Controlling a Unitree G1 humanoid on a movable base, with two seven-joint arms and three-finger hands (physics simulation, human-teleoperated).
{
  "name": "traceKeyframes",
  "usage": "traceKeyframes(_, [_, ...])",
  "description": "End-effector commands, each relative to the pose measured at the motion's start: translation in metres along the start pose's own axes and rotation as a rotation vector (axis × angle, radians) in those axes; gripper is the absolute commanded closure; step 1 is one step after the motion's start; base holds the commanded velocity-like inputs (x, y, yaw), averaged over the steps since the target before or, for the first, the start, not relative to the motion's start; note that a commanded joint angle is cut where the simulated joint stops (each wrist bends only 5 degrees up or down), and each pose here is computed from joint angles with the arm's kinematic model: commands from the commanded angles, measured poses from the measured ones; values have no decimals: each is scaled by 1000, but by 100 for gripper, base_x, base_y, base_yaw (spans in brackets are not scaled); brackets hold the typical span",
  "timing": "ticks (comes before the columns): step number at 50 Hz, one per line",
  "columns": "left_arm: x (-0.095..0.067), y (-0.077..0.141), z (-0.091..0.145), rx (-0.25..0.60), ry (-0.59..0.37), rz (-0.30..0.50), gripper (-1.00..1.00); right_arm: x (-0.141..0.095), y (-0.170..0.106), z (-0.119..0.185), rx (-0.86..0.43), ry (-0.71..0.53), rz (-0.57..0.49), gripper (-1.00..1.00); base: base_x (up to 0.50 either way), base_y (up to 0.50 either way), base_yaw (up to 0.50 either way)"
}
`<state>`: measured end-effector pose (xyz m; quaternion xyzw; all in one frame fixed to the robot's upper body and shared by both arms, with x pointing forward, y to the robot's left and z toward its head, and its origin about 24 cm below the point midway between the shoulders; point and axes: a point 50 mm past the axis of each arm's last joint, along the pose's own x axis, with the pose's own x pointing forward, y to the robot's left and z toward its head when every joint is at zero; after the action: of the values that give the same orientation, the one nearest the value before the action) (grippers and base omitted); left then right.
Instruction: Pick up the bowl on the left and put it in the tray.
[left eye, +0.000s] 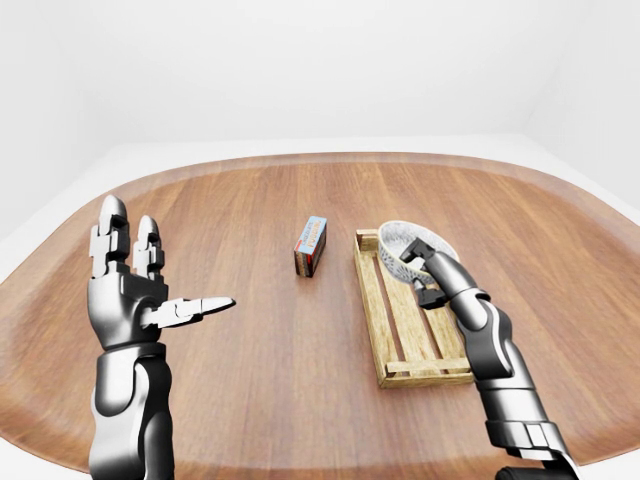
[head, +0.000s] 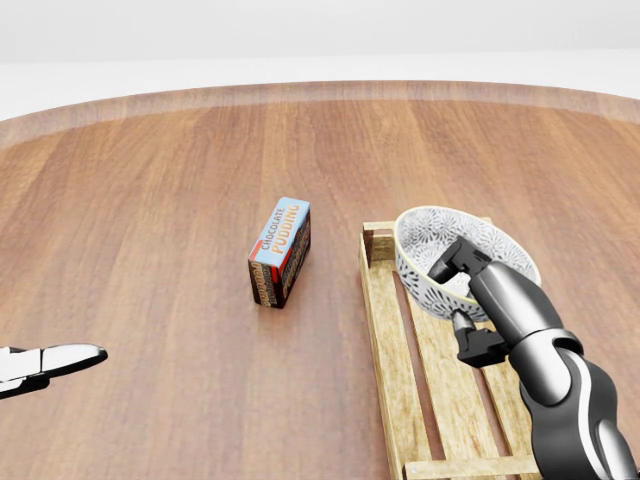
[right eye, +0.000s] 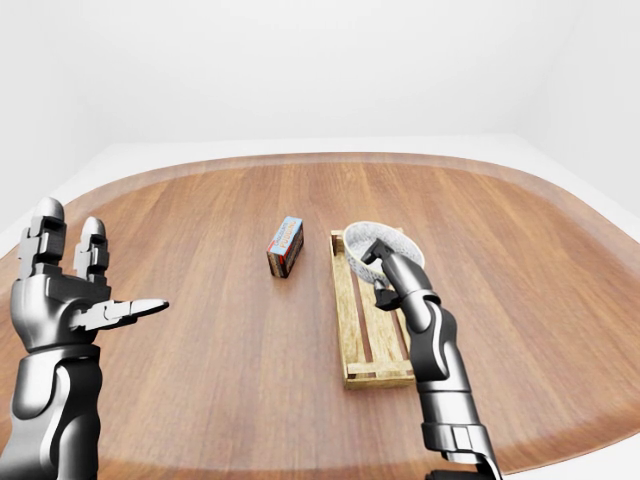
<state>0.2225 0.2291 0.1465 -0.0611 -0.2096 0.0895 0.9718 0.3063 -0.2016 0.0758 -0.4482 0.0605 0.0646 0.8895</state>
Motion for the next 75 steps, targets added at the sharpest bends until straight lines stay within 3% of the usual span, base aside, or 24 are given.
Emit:
traceKeyframes(1, [1,0,-1,-1,3,0,-100,8,4,-6,-57,49,-24,100,0,0,0])
traceKeyframes(14, [1,-1,-2,-2,8,-3,-100,12,5,-9,-125,74,-36,100,0,0,0])
traceKeyframes(75, [-1,0,2,-6,-7,-3,-100,31,52,-45,-105,261,37,100,0,0,0])
